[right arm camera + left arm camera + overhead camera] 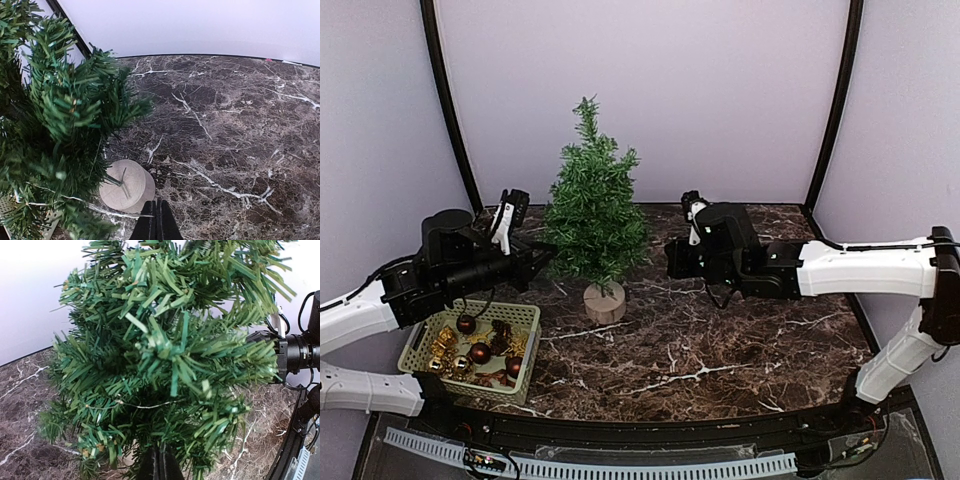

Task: Decorate the small christmas tree
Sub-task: Wrap the side of the string light in the gap of the branches.

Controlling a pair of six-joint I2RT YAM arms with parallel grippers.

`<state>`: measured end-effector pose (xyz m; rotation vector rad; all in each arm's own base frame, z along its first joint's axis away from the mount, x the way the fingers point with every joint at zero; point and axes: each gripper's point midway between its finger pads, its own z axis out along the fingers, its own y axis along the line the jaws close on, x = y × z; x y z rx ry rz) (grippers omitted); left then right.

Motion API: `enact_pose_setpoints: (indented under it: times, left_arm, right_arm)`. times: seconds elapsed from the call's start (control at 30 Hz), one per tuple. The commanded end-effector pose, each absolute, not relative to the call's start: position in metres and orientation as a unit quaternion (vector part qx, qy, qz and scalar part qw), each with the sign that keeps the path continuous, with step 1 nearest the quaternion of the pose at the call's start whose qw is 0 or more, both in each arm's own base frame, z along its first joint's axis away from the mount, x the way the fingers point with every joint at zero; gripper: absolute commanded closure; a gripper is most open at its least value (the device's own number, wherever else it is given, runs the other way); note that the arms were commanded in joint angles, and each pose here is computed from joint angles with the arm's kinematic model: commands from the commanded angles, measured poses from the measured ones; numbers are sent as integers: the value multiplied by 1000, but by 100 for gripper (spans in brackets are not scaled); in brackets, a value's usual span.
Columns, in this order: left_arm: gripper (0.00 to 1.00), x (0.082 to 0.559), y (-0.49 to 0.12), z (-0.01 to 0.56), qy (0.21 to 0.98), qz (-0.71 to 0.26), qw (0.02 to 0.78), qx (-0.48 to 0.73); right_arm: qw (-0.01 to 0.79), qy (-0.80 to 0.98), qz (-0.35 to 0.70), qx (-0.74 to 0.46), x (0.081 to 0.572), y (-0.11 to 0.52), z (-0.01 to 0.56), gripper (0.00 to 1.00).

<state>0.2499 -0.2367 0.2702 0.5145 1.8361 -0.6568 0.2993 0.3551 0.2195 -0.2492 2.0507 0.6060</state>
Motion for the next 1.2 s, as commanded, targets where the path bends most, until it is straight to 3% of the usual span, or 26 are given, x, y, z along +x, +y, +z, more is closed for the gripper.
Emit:
enact_pose_setpoints:
  times: [0.0, 0.7, 0.93, 1.17]
  left_arm:
    - [100, 257, -220, 274, 773, -257, 550, 187]
    - [100, 265, -221, 278, 761, -298, 539, 202]
    - [100, 266, -217, 276, 764, -293, 539, 199]
    - [100, 270, -214, 273, 766, -289, 539, 197]
  right_arm:
    - [495, 817, 271, -119, 298, 359, 249, 100]
    - [559, 737, 284, -252, 245, 390, 341, 100]
    - [568, 754, 248, -218, 275, 387, 342, 100]
    - [535, 766, 277, -225, 306, 396, 314, 100]
